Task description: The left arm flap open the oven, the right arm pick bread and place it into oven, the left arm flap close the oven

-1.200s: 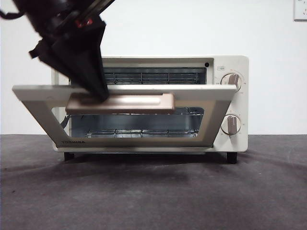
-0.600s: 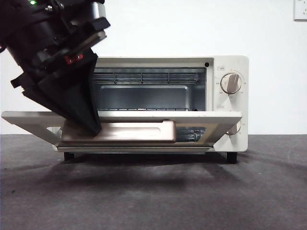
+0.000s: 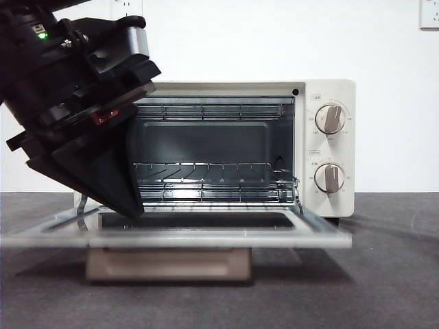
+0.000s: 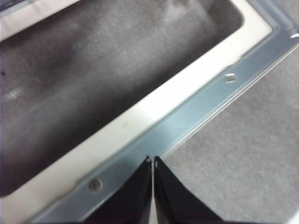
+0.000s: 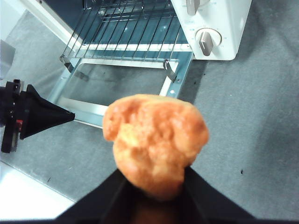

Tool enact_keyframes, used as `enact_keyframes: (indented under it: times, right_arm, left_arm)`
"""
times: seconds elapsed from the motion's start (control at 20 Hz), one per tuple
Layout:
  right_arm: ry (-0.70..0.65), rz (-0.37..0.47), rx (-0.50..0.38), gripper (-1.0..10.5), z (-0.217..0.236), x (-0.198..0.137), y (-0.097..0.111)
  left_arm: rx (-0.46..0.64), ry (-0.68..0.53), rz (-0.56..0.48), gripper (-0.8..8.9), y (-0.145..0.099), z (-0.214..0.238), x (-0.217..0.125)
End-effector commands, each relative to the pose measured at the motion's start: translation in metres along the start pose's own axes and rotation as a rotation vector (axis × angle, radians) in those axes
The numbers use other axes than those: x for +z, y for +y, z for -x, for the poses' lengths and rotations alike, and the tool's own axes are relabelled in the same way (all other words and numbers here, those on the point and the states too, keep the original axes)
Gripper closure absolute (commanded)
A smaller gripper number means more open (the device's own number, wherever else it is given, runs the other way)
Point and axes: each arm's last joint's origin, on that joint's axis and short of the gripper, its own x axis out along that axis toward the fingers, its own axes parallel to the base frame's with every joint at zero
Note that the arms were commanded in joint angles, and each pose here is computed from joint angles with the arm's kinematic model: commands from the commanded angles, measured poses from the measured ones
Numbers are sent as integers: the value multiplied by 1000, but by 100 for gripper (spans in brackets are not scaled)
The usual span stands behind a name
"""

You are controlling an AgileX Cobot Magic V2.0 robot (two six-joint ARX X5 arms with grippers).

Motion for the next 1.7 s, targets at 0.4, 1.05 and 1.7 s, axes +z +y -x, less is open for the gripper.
enact_keyframes:
  times: [0.4,1.05,1.7]
  right_arm:
    - [0,31,207,842,-3,12,9]
    - [2,17,298,842,-92,56,37]
    - [-135,-13,106,842,-205,53,55]
  left_arm:
    - [-47,-152,36,804,-5,68,-6]
    - [49,-384,88,804,-3,217,-27]
    - [53,-444,53,804,1,260,-49]
